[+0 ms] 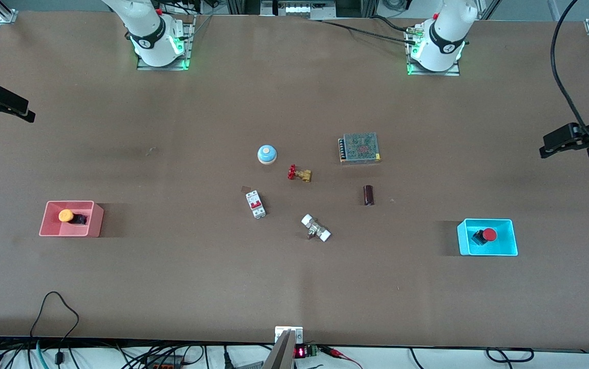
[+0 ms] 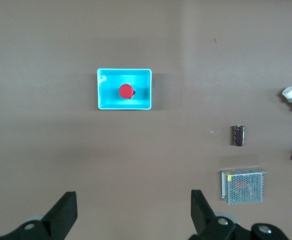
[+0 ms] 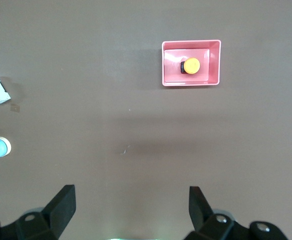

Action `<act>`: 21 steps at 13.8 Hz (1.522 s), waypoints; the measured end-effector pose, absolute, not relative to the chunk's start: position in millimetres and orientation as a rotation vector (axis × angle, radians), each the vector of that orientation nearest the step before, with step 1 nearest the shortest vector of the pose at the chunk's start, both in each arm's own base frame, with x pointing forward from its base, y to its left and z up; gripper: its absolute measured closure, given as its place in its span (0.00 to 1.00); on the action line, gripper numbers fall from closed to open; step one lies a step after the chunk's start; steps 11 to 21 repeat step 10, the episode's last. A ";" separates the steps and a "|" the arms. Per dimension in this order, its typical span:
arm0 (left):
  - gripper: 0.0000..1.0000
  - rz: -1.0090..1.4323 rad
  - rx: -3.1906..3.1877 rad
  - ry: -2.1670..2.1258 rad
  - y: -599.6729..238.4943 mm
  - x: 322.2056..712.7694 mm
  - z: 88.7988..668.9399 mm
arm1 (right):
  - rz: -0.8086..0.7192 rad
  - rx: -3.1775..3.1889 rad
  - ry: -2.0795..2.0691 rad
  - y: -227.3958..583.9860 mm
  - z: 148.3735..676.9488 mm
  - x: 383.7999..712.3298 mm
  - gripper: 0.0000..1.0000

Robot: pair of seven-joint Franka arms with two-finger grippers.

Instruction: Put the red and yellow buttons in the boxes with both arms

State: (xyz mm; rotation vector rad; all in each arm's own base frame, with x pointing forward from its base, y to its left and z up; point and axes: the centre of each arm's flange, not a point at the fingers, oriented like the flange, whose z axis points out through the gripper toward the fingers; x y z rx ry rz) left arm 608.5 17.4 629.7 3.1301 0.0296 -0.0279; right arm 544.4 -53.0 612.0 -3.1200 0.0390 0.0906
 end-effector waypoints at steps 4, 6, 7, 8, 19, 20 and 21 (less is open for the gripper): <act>0.00 -0.047 3.131 0.029 18.4 604.2 634.5 | 0.086 -3.119 0.040 -52.8 614.9 538.1 0.00; 0.00 -0.019 3.131 0.021 18.5 596.4 648.2 | 0.083 -3.119 0.040 -52.8 616.1 537.4 0.00; 0.00 -0.007 3.130 0.018 18.8 590.3 657.0 | 0.082 -3.119 0.040 -52.8 616.6 537.2 0.00; 0.00 0.000 3.129 0.016 19.5 582.9 665.3 | 0.081 -3.119 0.040 -52.8 616.9 537.0 0.00; 0.00 -0.001 3.126 0.016 21.4 567.6 674.8 | 0.081 -3.119 0.040 -52.8 616.8 536.9 0.00; 0.00 -0.001 3.126 0.016 21.4 567.6 674.8 | 0.081 -3.119 0.040 -52.8 616.8 536.9 0.00; 0.00 -0.001 3.126 0.016 21.4 567.6 674.8 | 0.081 -3.119 0.040 -52.8 616.8 536.9 0.00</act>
